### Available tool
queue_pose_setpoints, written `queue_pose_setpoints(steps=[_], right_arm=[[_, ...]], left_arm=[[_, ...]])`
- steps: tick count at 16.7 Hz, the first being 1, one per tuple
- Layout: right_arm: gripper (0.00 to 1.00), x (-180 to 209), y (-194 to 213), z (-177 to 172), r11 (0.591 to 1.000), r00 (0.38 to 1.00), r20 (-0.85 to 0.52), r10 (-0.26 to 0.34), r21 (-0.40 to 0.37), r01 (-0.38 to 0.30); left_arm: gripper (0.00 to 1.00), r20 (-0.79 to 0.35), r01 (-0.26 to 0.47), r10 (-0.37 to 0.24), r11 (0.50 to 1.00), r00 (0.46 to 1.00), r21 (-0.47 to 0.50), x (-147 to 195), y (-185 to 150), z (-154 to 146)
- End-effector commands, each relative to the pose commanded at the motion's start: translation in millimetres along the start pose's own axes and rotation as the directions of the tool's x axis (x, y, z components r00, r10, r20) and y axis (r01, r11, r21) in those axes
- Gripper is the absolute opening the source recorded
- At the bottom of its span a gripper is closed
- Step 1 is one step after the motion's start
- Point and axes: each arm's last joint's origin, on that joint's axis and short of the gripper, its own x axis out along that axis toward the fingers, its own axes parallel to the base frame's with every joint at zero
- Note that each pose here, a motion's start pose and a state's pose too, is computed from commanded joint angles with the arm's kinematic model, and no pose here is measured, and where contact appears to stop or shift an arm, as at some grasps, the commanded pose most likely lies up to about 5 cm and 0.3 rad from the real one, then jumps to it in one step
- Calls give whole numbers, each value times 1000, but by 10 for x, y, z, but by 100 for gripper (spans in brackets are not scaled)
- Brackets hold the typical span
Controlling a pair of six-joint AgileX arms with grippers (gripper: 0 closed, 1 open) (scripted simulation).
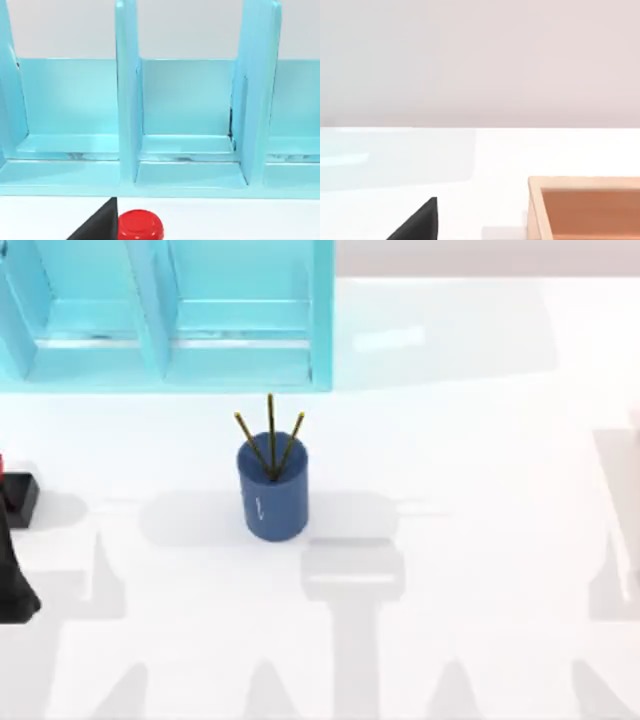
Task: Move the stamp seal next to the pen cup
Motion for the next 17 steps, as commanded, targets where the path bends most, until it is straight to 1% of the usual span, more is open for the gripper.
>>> queue_pose_setpoints(steps=[3, 5, 8, 10, 12, 13, 15, 17], right_arm=[[100, 0, 0, 0, 1000, 1000, 0, 0, 0, 0], [100, 0, 0, 0, 1000, 1000, 0, 0, 0, 0], [100, 0, 0, 0, 1000, 1000, 0, 0, 0, 0], [100, 0, 0, 0, 1000, 1000, 0, 0, 0, 0], [100, 0, 0, 0, 1000, 1000, 0, 0, 0, 0], [100, 0, 0, 0, 1000, 1000, 0, 0, 0, 0], [100, 0, 0, 0, 1000, 1000, 0, 0, 0, 0], [100, 0, 0, 0, 1000, 1000, 0, 0, 0, 0]], left_arm=[[100, -8, -2, 2, 1000, 1000, 1, 0, 2, 18], [100, -50, -9, 10, 1000, 999, 6, 3, 9, 114], [100, -168, -21, 24, 1000, 985, 19, 46, 26, 405], [100, -280, -25, 32, 999, 959, 29, 141, 41, 676], [100, -420, -24, 38, 999, 907, 38, 329, 63, 941], [100, -495, -22, 40, 999, 868, 41, 462, 78, 1057], [100, -647, -16, 41, 999, 761, 44, 791, 116, 1222], [100, -780, -8, 38, 999, 624, 42, 1178, 165, 1297]])
